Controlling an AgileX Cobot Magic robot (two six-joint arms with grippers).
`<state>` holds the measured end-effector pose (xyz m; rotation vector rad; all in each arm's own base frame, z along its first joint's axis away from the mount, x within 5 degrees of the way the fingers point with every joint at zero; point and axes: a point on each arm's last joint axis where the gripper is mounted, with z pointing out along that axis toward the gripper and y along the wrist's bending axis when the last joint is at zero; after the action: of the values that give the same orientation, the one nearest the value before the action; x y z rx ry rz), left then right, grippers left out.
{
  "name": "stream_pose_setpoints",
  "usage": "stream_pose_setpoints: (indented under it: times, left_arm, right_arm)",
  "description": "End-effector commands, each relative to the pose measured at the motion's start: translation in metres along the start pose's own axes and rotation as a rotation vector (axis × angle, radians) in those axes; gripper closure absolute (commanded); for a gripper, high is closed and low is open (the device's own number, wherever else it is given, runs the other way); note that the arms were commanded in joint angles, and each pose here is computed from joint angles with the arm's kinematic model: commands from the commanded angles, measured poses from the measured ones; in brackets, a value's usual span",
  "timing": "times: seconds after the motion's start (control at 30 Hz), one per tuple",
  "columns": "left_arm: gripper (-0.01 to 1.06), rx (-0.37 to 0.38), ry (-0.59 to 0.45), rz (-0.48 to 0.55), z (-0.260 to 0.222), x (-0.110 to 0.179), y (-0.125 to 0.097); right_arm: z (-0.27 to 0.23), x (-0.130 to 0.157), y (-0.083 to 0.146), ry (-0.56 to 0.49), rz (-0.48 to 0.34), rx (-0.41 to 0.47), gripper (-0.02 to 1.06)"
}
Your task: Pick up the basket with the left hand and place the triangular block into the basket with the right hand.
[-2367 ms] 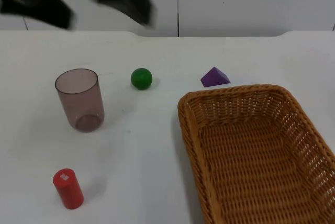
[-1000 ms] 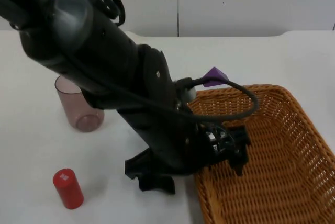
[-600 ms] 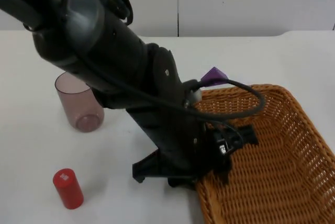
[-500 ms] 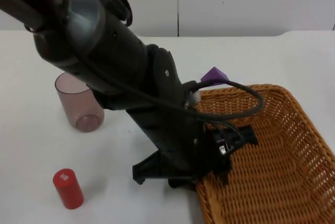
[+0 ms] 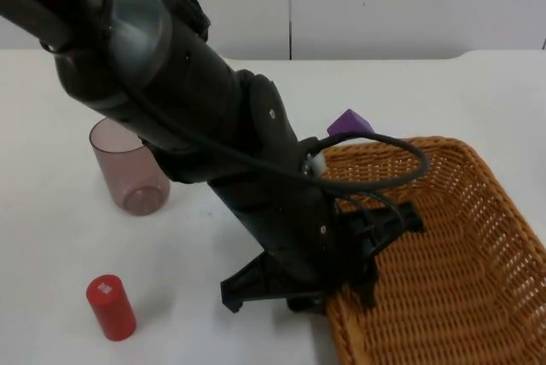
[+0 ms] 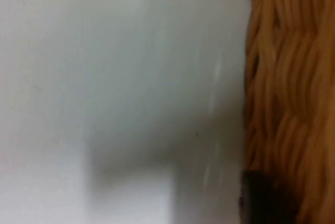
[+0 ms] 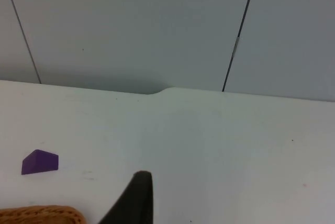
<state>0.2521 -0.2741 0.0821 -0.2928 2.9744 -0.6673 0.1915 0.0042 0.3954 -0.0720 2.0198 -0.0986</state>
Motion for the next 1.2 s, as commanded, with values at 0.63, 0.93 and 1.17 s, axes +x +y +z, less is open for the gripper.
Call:
stream_pose_setpoints:
  times: [0.63, 0.93, 1.17]
  left_arm:
    - [1.05, 0.078, -0.067, -0.035, -0.046, -0.028, -0.003]
    - [1.05, 0.111, -0.123, -0.043, -0.11, -0.061, 0.012]
    - [1.05, 0.006, -0.14, 0.14, -0.173, -0.102, 0.021]
  right_arm:
    - [-0.002, -0.004, -0.001, -0.023, -0.012, 0.004, 0.0]
    - [-0.002, -0.005, -0.001, -0.04, -0.01, 0.002, 0.0]
    - [-0.002, -0.005, 0.0, -0.041, -0.005, -0.002, 0.0]
